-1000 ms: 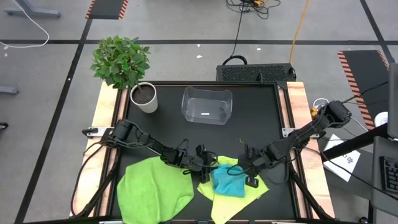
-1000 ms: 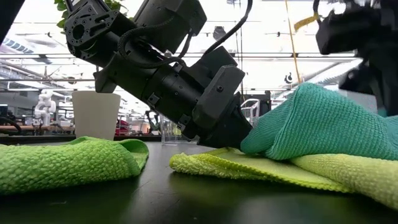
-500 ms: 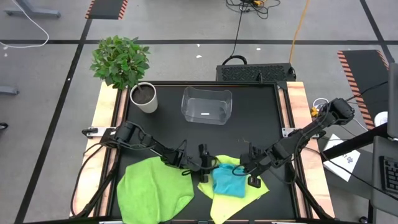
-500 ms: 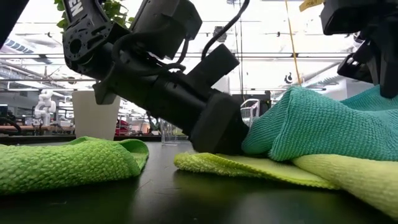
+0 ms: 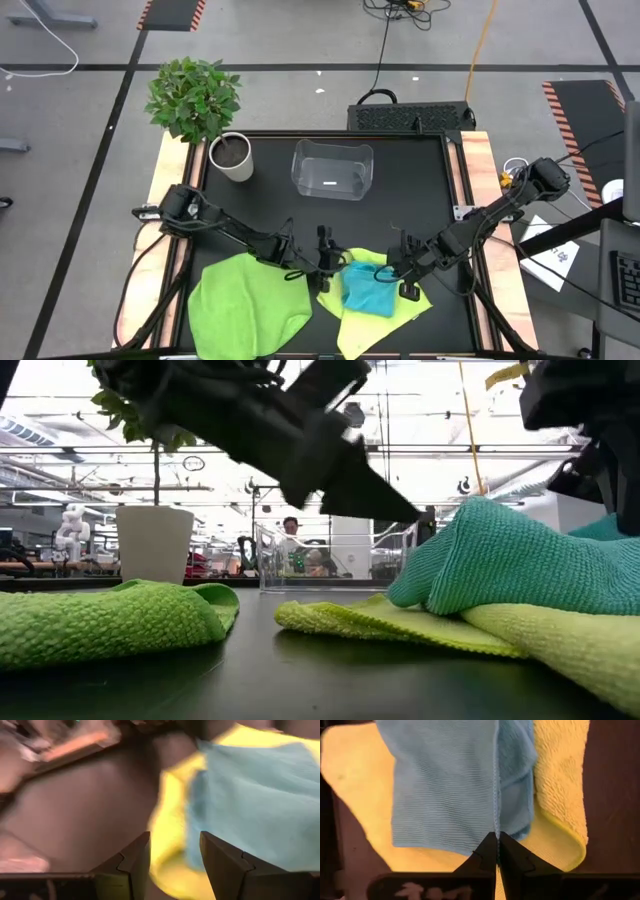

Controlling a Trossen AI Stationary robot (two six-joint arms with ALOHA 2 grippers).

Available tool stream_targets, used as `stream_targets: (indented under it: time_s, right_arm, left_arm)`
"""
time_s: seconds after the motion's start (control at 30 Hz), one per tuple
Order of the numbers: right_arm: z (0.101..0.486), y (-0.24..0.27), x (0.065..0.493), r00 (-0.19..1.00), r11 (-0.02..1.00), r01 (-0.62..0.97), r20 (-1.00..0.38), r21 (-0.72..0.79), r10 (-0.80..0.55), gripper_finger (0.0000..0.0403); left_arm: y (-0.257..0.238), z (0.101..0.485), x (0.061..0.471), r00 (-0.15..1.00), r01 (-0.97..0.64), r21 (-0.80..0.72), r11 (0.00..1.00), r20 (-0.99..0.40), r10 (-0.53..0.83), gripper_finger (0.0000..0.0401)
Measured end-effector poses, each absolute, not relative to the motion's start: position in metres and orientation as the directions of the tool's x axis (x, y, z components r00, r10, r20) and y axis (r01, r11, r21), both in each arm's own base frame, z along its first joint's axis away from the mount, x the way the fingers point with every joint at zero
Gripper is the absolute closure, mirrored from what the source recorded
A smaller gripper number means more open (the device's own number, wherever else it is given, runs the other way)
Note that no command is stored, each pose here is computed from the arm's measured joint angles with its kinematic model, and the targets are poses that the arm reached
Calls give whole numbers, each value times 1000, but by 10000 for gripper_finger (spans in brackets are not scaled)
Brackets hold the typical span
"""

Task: Fold microfiber towels
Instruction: Fold the blue towel

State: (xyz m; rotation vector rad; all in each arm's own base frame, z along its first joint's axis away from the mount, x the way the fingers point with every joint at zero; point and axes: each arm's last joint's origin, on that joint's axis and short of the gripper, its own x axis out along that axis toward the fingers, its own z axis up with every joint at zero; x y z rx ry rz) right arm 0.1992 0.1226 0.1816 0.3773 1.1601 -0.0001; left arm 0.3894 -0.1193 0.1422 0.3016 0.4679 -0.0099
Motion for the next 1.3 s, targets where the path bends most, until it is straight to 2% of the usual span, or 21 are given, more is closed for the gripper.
stream_targets:
  time_s: [0.13, 0.23, 0.43, 0.7, 0.93, 1.1, 1.2, 1.3]
  right_arm:
    - [172, 120, 194, 387, 936, 216, -904, 280, 181, 403]
    - [169, 120, 194, 405, 934, 205, -894, 294, 192, 403]
    - [171, 123, 199, 462, 931, 155, -857, 331, 228, 400]
    - [173, 124, 201, 479, 929, 138, -844, 344, 242, 399]
    - [175, 124, 201, 487, 927, 134, -838, 351, 247, 399]
    - [177, 124, 201, 497, 924, 130, -830, 360, 253, 399]
    - [177, 124, 200, 495, 923, 134, -831, 361, 253, 399]
    - [177, 123, 200, 495, 922, 136, -831, 361, 253, 399]
  left_arm:
    - [-134, 135, 378, 819, 248, 179, 952, -564, -108, 228]
    - [-150, 131, 373, 802, 314, 164, 935, -572, -169, 228]
    - [-164, 142, 373, 871, 282, 221, 934, -468, -152, 228]
    - [-153, 137, 375, 851, 271, 233, 934, -512, -119, 229]
    - [-156, 128, 378, 841, 342, 227, 912, -507, -189, 229]
    - [-149, 121, 389, 907, 229, 265, 937, -407, -107, 229]
    - [-147, 127, 393, 935, 201, 291, 935, -341, -95, 254]
    - [-146, 128, 394, 930, 255, 274, 927, -333, -157, 316]
